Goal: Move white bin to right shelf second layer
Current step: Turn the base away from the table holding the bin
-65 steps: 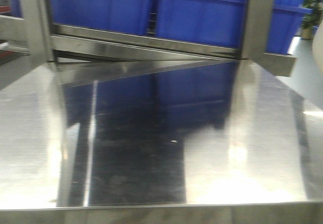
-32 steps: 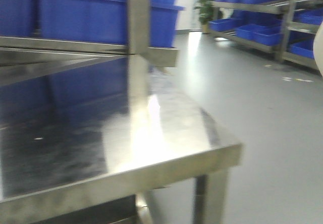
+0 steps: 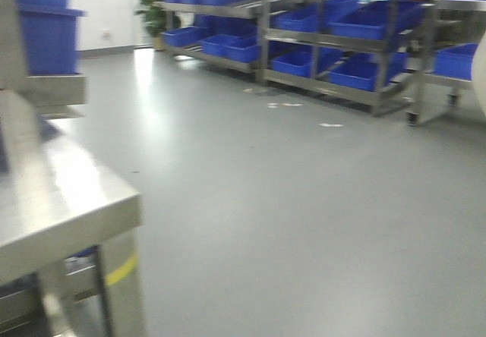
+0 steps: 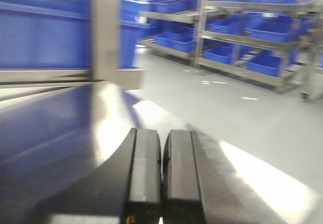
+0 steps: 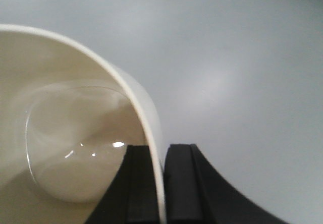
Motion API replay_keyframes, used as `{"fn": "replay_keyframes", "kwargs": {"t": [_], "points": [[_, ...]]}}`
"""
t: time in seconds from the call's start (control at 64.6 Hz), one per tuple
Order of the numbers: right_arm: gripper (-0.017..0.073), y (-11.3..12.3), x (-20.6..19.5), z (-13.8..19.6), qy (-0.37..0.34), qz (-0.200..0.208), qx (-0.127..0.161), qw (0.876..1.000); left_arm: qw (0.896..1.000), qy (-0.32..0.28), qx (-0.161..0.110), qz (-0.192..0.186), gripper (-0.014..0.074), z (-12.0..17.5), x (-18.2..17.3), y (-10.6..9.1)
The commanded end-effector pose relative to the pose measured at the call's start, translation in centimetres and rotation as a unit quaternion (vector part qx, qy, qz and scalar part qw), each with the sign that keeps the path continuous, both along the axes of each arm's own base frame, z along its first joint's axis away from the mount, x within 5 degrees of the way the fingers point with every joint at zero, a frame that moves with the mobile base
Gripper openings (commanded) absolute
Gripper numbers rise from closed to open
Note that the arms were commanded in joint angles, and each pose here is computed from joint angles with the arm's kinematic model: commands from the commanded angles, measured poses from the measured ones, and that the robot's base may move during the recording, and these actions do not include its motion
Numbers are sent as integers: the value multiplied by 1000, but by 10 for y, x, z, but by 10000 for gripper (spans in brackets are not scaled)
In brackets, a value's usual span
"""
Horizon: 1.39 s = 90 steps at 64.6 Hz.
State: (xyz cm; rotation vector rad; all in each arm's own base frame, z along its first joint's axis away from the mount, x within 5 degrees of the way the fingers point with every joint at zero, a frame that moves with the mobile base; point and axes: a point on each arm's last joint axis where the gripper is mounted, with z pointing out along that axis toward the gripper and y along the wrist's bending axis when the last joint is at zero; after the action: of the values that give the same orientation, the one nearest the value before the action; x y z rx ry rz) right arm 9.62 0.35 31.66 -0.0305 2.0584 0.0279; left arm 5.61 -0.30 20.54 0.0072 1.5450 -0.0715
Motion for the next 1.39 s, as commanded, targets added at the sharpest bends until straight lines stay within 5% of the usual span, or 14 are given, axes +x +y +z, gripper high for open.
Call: {"fn": "replay_keyframes", "kwargs": {"t": [0.0, 1.378], "points": [[55, 0, 2, 17, -59, -2, 4, 998, 999, -35, -7, 0, 85, -1, 0, 0], [55, 0, 2, 16, -53, -2, 4, 999, 999, -35, -7, 0, 85, -1, 0, 0]]}}
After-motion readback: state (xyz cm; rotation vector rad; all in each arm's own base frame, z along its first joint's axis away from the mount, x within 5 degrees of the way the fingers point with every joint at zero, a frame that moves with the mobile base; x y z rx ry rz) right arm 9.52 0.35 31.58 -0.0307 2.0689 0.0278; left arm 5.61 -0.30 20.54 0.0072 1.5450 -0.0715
